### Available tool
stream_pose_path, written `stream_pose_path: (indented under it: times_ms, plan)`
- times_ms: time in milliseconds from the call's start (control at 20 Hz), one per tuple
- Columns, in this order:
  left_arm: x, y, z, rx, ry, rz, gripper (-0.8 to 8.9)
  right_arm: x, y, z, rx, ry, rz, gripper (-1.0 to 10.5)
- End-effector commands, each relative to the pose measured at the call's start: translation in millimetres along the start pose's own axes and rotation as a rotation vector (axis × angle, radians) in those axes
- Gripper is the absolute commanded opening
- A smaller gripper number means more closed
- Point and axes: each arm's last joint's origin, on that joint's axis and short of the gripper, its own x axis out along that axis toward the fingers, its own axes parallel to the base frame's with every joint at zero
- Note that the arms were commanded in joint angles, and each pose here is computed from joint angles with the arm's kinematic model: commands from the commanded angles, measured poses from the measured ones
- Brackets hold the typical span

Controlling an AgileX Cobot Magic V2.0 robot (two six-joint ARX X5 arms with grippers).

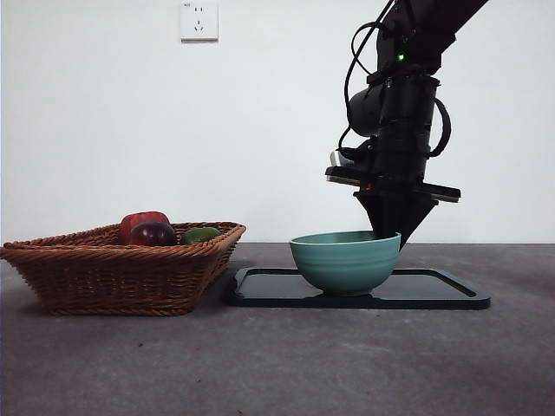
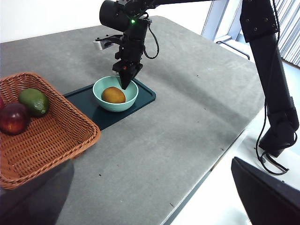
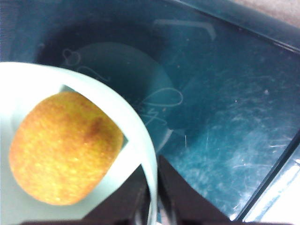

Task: Pick up the wifruite, put it on the bowl, pick up the plate, put it on desk

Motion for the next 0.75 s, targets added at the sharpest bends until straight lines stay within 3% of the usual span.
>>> stream_pose_path:
  times_ms: [50,150,200,450,750]
  plan:
    - [-1.3,-0.4,2.9,0.002,-0.014,-0.015,6.26,5.3,0.5,4.6,-0.017,0.002,-0.005,0.6]
    - [-1.3,-0.4,2.9,0.003,-0.014,-0.015,6.26,2.2,-0.9,5.5,-0.016,-0.010,-0.014,3.2]
    - [-1.3,-0.4,2.9,0.003,-0.014,-0.015,6.26,-5.1,-1.2,6.6,-0.013,-0.033,-0.024,4.0]
    - [-1.3,-0.4,2.9,0.002,-0.014,-0.015,6.26,-103.7,9.8,-8.1,-0.036,-0.229,-0.078,5.1]
    - [-1.3,-0.9,5.0,-0.001,-0.036,-0.020,6.26,-205.9,20.2,-101.3,-0.053,-0.375,-0.118,5.6]
